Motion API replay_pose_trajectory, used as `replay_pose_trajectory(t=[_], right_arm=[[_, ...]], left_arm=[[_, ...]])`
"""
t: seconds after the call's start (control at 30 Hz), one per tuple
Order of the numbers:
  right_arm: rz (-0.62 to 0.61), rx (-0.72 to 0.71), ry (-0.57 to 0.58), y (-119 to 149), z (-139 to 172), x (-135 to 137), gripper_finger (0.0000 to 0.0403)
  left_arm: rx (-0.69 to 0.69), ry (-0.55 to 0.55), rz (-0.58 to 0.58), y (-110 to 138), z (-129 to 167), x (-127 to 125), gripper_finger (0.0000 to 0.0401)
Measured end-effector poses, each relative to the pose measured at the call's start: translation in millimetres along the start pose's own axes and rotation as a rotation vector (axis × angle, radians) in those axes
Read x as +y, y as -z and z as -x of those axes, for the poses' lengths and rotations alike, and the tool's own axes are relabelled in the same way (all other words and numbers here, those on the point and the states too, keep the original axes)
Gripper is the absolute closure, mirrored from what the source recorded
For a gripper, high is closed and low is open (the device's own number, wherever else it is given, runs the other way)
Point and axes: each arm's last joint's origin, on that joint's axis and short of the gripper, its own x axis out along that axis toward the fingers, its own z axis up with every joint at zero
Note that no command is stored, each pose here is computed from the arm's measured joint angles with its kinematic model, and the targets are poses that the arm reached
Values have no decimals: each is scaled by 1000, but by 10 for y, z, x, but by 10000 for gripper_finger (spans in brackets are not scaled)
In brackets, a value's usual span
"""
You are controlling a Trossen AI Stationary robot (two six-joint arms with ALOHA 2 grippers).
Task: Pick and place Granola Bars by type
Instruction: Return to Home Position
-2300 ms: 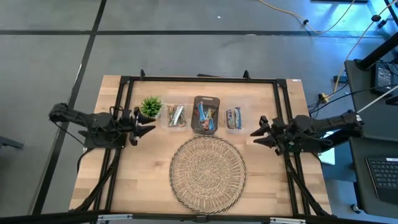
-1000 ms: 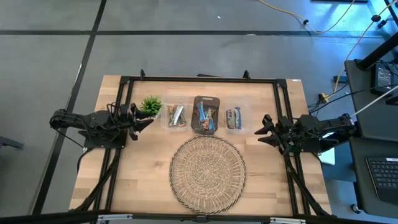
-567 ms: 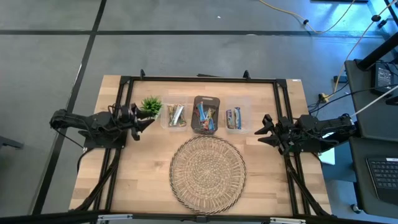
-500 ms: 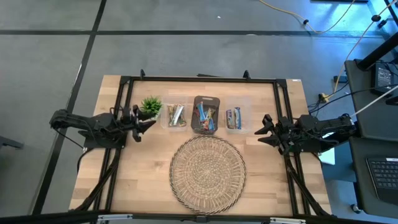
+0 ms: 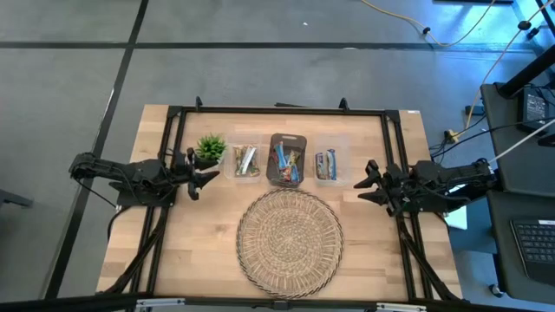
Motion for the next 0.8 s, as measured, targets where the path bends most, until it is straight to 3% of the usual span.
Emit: replay_pose_trajectory(t=[0.6, 0.8], right_arm=[[101, -51, 65, -35, 1, -13, 247], [131, -100, 61, 84, -27, -50, 247]], left_arm=[[-1, 0, 1, -1, 0, 0, 219], [-2, 0, 1, -2, 0, 0, 219]])
